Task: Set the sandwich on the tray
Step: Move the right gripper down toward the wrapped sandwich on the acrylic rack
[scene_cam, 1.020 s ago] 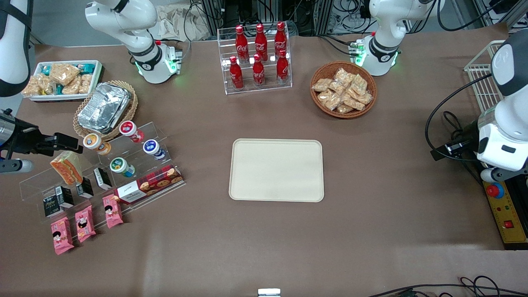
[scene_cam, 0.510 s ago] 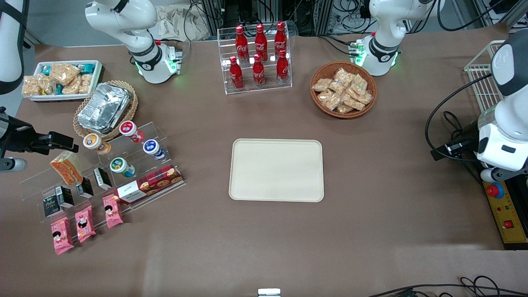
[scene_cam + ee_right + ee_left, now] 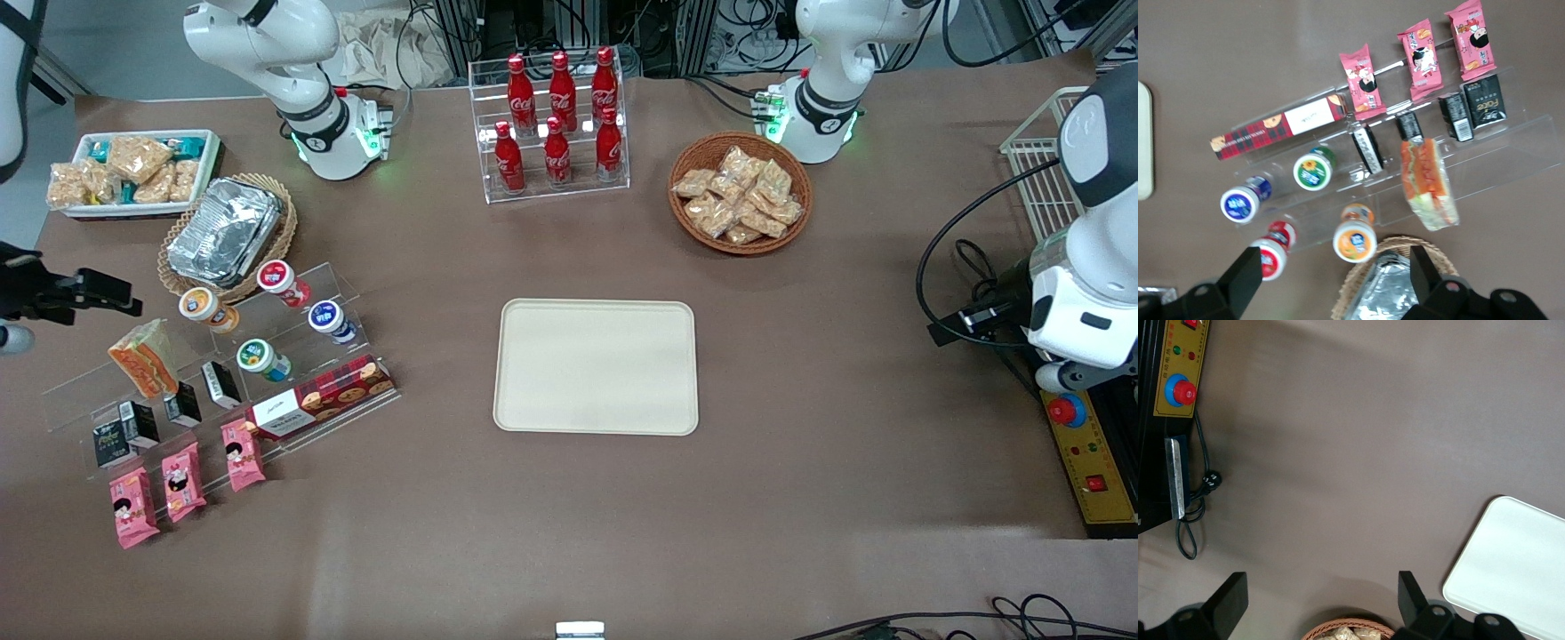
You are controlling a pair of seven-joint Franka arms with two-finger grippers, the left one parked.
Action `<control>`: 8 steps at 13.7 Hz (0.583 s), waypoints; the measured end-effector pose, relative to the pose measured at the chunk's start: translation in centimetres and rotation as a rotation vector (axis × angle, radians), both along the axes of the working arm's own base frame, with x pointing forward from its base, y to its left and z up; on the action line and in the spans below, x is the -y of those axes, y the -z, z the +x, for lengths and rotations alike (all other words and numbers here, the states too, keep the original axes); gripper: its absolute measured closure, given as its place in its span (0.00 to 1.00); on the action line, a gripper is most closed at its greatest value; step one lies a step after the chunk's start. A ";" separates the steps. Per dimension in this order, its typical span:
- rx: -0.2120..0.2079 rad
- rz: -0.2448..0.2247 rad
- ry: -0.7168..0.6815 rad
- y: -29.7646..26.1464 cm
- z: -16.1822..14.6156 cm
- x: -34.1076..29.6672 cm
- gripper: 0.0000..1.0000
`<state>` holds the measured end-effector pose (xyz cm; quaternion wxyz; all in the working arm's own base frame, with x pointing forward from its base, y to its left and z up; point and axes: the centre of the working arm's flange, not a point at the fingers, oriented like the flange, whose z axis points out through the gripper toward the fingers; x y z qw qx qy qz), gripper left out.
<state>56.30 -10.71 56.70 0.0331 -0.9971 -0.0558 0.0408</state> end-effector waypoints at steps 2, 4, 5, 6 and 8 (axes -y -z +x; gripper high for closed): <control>-0.002 -0.025 -0.075 0.2 -0.4 2.0 0.01; 0.001 -0.062 -0.149 0.7 -0.3 2.7 0.01; 0.007 -0.072 -0.175 1.3 -0.1 2.8 0.01; 0.011 -0.089 -0.199 2.1 0.1 3.0 0.01; 0.013 -0.118 -0.228 3.8 0.3 3.4 0.01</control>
